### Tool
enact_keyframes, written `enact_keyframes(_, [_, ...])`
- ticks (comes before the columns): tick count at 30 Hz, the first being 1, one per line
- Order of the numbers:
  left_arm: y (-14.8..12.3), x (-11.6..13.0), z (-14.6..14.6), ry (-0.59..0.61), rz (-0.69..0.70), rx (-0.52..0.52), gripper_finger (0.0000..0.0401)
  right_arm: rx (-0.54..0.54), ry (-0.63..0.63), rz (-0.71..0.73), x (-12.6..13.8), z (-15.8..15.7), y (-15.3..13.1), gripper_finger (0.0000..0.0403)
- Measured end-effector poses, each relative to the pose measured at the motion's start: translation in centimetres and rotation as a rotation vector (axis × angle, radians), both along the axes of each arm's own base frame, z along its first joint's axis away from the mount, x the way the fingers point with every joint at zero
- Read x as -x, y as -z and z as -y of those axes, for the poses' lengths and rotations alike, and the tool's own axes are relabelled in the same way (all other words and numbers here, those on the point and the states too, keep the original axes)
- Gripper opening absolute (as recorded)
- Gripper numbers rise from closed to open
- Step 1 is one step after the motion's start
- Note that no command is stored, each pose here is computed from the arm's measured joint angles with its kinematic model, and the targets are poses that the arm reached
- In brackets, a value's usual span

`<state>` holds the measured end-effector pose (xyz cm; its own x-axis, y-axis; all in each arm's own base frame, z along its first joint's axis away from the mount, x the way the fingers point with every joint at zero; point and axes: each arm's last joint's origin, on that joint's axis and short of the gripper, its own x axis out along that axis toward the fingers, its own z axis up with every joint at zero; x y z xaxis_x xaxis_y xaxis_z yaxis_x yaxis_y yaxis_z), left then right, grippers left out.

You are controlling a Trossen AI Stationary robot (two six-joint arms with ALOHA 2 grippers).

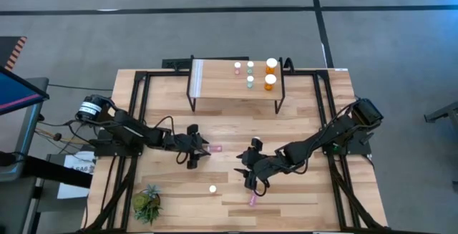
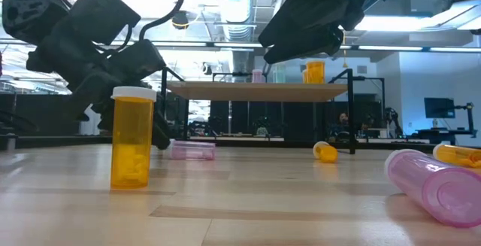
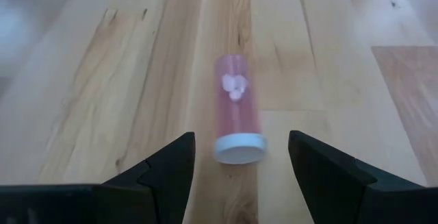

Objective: Pick and place medicine bottles onto shelf by color
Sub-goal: Put the top small pink pill bottle on the shelf aligned with the other small pink pill bottle

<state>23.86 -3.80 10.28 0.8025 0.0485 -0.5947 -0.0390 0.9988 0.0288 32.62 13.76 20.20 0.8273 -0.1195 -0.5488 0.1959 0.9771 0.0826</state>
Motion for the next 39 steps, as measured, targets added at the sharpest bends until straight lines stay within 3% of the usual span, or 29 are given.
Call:
enact_keyframes(16, [0.05, -0.03, -0.12, 0.004, -0.004, 0.032, 0.0224, 0.0, 0.0, 0.0, 0.0, 0.0, 0.0, 0.0249])
enact_keyframes(39, [0.29, 0.23, 0.15, -0.017, -0.033, -0.026, 0.0224, 0.002, 0.005, 0.001, -0.01, 0.04, 0.0, 0.0249])
